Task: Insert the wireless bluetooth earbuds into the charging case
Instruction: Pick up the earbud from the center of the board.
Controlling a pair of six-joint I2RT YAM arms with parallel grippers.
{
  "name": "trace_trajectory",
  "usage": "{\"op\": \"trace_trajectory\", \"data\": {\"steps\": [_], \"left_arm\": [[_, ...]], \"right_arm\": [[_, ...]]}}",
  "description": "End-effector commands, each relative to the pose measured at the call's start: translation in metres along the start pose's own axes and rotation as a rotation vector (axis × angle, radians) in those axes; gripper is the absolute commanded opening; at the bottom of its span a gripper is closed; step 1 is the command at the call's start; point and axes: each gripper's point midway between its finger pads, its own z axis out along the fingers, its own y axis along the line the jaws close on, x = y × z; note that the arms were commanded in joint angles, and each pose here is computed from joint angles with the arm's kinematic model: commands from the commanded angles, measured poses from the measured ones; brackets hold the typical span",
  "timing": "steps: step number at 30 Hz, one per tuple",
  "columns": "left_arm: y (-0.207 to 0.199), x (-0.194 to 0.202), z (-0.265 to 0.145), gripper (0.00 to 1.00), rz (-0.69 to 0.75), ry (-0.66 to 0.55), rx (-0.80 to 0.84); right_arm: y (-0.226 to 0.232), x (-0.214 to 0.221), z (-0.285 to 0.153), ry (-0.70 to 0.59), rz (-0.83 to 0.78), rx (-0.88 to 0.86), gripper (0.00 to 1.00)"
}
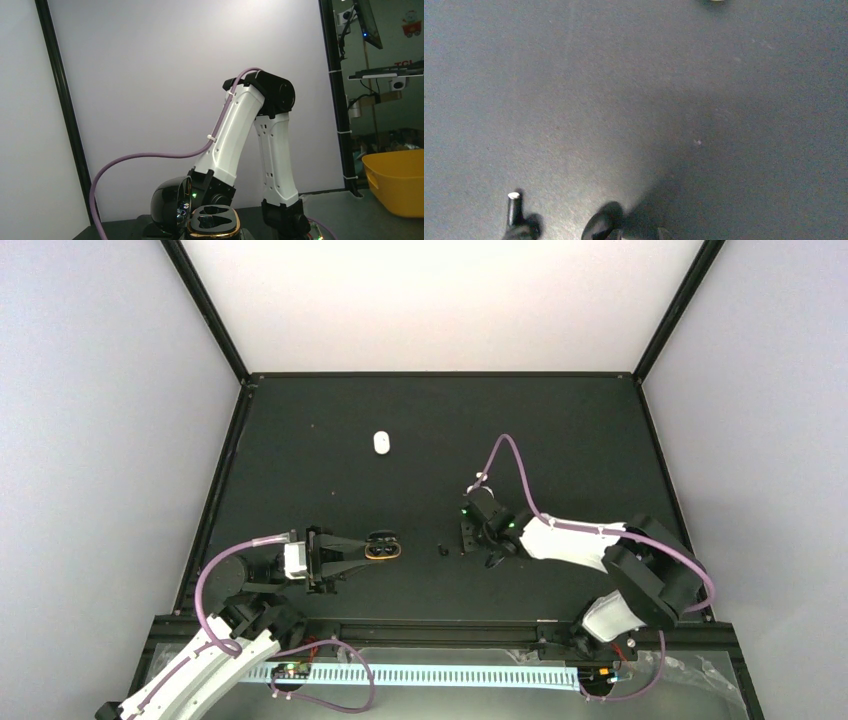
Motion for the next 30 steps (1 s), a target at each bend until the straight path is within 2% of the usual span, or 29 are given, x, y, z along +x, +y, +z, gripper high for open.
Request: {"op": "trace_trajectory", "data": {"steps": [1, 6, 15, 30], "left_arm": [[0.002, -0.001, 0.001, 0.02, 0.013, -0.001, -0.011], [0.002, -0.002, 0.0, 0.02, 0.017, 0.001, -0.016], [0.002, -0.003, -0.001, 0.02, 0.026, 0.0, -0.024], [0.002, -0.004, -0.002, 0.02, 0.035, 0.0, -0.027]], "right_arm": [[0.007, -0.013, 0.008, -0.005, -0.02, -0.007, 0.18], [0.001, -0.021, -0.006, -0.03, -0.017, 0.03, 0.18], [0.017, -0.02, -0.02, 0.038, -0.07, -0.032, 0.31], [0.023, -0.016, 0.0, 0.133, -0.093, 0.044, 0.33]]}}
